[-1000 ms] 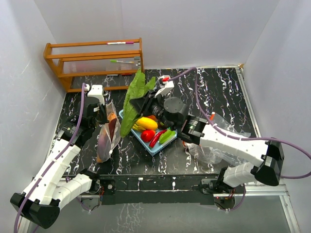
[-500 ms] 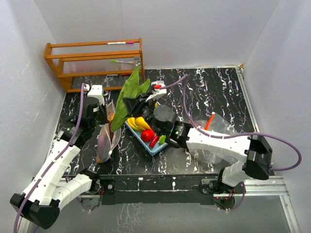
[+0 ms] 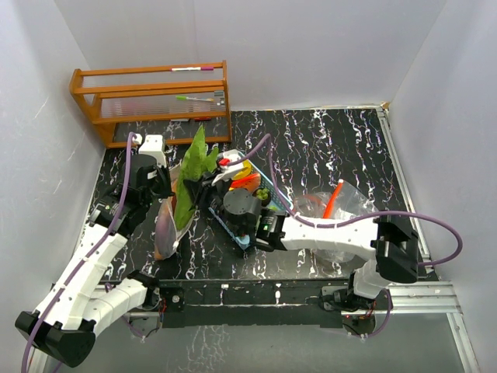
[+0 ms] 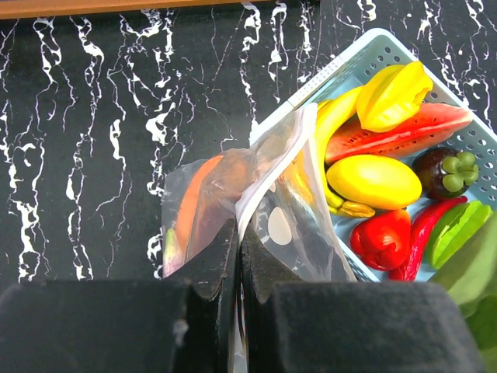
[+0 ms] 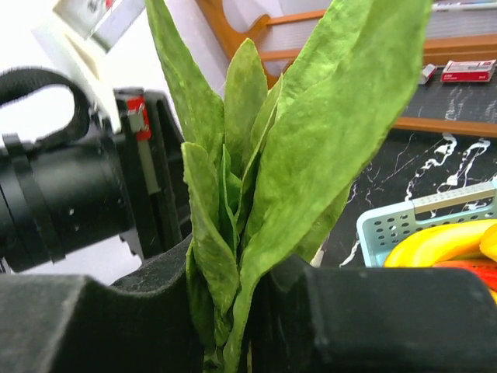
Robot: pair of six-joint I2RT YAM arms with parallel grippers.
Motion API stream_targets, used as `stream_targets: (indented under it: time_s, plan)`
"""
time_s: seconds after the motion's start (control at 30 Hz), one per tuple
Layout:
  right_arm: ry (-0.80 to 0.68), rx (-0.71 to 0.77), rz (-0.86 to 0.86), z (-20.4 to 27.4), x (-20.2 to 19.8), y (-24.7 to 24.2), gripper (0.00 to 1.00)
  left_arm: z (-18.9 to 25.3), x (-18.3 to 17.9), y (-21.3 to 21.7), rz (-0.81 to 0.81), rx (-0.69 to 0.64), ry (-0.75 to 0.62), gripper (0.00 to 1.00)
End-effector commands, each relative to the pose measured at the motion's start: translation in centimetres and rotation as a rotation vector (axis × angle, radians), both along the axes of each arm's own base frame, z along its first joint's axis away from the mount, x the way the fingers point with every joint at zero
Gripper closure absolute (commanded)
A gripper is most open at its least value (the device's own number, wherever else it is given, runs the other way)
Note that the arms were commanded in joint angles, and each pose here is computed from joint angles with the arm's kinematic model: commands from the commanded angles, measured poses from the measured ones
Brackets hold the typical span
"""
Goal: Place the food in the zip-top bag and seal the zipper
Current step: Place the fake vegetable in the zipper food storage bag.
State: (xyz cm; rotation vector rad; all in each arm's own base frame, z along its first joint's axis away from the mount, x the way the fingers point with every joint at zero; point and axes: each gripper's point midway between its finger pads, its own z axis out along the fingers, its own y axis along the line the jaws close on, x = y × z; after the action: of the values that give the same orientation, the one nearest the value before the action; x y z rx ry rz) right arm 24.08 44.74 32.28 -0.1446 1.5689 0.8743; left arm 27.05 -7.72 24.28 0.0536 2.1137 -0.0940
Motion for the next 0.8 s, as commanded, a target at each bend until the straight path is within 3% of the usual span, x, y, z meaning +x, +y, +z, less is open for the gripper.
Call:
stream_targets:
  time_s: [0.0,0.5,0.77]
  plan:
    - [-0.044,0.045,-0.002,1.9,-0.8,1.0,0.85,2.2,0.0,-0.5,-0.013,-0.046,-0.06,1.0]
    - [0.035,-0.098,0.142,-4.0,-3.5,4.9,0.85,1.9,0.0,-0.8,-0.021,-0.065,-0.065,1.0]
    - [0.072,-0.167,0.17,-6.5,-3.9,5.6,0.85,4.0,-0.3,-1.8,-0.082,-0.113,-0.132,1.0]
